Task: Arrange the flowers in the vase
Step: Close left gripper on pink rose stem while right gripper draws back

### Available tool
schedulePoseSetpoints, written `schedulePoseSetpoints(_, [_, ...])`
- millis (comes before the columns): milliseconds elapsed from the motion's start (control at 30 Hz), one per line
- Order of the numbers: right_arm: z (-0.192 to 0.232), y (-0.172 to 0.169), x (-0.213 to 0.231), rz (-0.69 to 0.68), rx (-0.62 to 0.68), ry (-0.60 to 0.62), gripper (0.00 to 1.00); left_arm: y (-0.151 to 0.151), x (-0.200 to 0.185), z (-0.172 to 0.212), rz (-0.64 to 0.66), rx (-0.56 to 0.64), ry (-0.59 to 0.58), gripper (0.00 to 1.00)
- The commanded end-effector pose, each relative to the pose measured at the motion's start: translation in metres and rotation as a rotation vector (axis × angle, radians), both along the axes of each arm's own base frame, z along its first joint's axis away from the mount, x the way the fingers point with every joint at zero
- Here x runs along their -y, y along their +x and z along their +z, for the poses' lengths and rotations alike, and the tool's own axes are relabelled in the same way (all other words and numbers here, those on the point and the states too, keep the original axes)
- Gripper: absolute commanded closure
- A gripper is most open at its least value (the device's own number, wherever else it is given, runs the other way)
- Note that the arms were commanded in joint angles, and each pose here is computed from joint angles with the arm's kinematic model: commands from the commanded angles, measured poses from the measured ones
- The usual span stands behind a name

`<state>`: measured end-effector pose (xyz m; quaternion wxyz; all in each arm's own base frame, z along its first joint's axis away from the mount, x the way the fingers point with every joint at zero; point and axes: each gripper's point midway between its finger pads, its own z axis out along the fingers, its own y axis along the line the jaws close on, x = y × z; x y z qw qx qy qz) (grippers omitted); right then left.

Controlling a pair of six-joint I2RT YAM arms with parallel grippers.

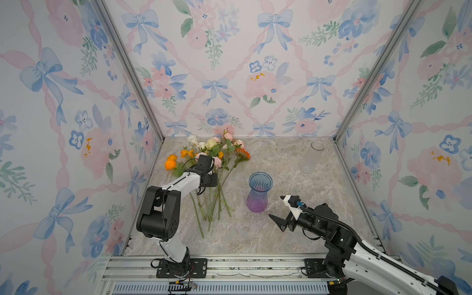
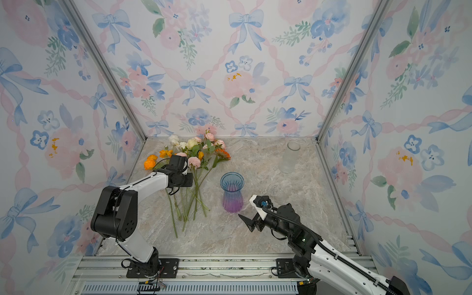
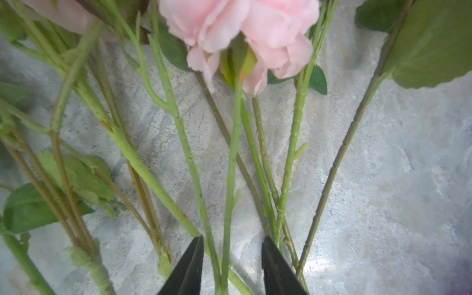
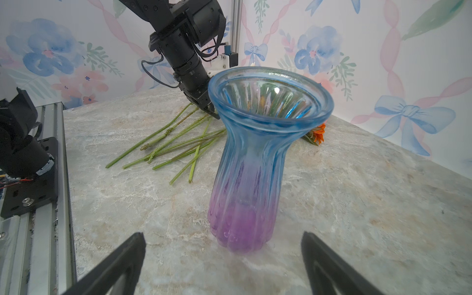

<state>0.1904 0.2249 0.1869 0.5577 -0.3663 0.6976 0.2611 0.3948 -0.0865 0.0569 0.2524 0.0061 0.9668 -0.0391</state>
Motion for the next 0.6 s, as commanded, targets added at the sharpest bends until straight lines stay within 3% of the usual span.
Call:
schedulePoseSetpoints(0, [-0.002, 0.003, 0.002, -0.02, 0.008, 0.006, 0.03, 0.001, -0.009, 0.0, 0.019, -0.003, 0.042, 0.62])
schedulePoseSetpoints(567, [0.0, 0.004, 0.006, -0.028, 0.01, 0.014, 0.03, 0.003, -0.012, -0.017, 0.022, -0.042, 0.06, 0.66])
